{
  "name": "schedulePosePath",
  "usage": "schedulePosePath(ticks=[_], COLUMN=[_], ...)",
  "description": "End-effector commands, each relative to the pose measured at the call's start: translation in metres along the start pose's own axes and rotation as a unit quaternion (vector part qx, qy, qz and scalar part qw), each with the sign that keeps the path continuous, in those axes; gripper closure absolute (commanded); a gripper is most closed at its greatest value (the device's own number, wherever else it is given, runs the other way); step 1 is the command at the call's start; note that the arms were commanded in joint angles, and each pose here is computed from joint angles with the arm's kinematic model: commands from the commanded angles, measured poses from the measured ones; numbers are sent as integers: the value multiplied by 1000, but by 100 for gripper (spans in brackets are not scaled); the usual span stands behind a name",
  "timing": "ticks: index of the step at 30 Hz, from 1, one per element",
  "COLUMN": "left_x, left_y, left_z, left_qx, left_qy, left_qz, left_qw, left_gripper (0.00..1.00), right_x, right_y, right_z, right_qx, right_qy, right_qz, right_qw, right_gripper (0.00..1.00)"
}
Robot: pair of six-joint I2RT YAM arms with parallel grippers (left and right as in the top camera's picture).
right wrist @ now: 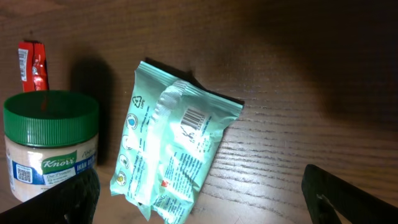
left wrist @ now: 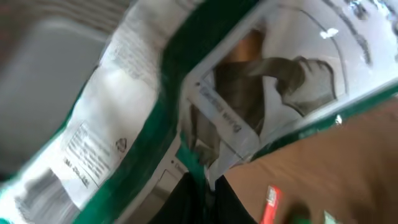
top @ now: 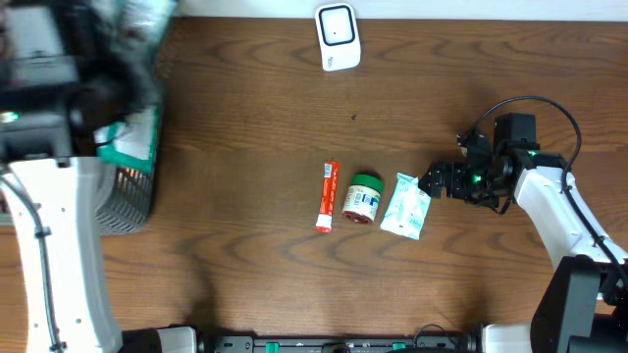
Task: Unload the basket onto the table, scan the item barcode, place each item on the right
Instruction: 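Grasp the green glove packet with the left gripper and lift it out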
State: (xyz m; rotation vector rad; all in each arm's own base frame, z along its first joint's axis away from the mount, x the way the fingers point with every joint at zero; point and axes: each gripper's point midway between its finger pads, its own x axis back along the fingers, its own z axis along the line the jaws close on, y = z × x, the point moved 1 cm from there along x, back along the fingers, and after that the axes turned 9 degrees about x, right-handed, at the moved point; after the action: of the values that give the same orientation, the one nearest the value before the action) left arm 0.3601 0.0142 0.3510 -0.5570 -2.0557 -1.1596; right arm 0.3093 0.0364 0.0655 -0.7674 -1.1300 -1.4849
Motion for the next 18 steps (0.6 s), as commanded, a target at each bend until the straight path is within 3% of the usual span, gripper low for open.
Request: schedulePosePath(ticks=[1,11,18], left_x=[-29,-132,-180], left_y=[-55,-176,-228], left_z=[-43,-71,-63], left_qx=[-48,-68,-87], left_qy=[-27,4,51], left_qz=[80,196,259], left_qw=[995,978,960], left_gripper=[89,90,90], right_x=[0,0,0], right_y=[-1,-1,-1], right_z=[3,3,3], right_qx=[5,5,5], right_qy=[1,1,1], right_qz=[1,0,1], right_qw=[1000,1000,1000], right_gripper=[1,1,1])
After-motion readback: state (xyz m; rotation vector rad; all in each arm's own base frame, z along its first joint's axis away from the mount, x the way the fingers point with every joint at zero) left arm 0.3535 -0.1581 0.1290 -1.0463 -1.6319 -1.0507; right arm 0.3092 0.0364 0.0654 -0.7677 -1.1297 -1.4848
